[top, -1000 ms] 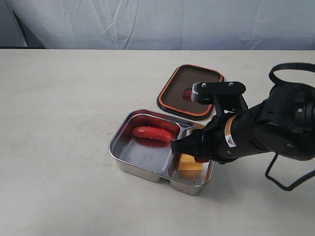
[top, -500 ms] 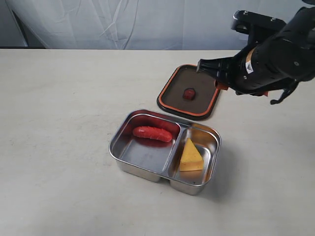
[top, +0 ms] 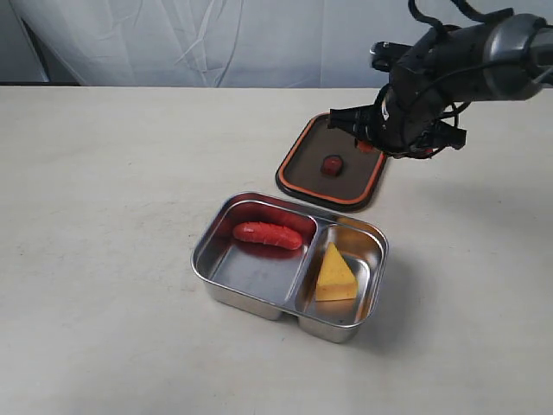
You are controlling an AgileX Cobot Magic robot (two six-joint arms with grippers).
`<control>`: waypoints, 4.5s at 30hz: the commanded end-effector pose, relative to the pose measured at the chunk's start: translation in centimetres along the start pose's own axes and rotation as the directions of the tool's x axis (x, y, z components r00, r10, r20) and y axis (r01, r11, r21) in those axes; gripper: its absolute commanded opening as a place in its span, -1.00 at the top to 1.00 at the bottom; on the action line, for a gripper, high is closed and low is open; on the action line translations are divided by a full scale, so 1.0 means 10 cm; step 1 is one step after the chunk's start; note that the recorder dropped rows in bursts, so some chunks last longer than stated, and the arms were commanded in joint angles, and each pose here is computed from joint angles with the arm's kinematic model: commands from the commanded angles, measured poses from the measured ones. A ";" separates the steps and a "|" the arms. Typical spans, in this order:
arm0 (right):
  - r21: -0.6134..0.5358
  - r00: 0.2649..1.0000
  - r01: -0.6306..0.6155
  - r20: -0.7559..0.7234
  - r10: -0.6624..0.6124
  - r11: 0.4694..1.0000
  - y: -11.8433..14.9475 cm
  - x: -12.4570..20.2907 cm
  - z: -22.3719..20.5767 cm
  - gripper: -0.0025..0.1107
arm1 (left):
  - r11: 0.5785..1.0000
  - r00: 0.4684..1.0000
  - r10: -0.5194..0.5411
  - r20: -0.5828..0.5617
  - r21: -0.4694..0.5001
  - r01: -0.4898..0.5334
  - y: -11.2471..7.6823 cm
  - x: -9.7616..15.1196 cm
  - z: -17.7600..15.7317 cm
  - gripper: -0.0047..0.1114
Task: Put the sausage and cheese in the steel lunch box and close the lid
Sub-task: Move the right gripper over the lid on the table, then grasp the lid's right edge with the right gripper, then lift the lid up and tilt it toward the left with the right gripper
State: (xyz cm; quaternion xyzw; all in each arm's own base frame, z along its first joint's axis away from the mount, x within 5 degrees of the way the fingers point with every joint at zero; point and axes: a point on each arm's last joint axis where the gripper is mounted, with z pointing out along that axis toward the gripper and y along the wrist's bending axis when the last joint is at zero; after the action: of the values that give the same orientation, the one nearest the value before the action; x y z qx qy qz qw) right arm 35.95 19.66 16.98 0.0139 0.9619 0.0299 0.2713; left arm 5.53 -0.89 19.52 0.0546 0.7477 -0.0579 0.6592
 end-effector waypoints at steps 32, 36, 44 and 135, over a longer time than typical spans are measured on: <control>0.123 0.991 0.036 -0.134 -0.020 0.992 0.08 0.14 0.82 0.24 | 1.000 1.000 -0.001 0.010 -0.001 0.001 0.00 0.00 0.00 0.91; 0.125 0.990 0.032 -0.140 -0.014 0.992 0.07 0.15 0.83 0.69 | 1.000 1.000 -0.001 0.010 -0.001 0.001 0.00 0.00 0.00 0.91; 0.140 0.991 -0.012 -0.133 0.031 0.990 0.07 0.14 0.80 0.95 | 1.000 1.000 -0.001 0.010 -0.001 0.001 0.00 0.00 0.00 0.91; -0.439 0.850 0.142 0.513 0.118 0.887 -1.11 1.37 -2.16 0.96 | 0.376 0.392 -0.918 -0.056 0.187 0.907 -0.11 -0.13 -0.02 0.91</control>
State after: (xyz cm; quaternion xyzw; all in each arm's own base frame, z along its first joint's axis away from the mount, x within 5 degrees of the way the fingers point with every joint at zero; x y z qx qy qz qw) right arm 13.01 8.08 27.38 -0.0326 0.8207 0.2528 0.5113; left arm 5.33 -2.06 20.80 -0.2890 0.6392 -0.4672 0.5381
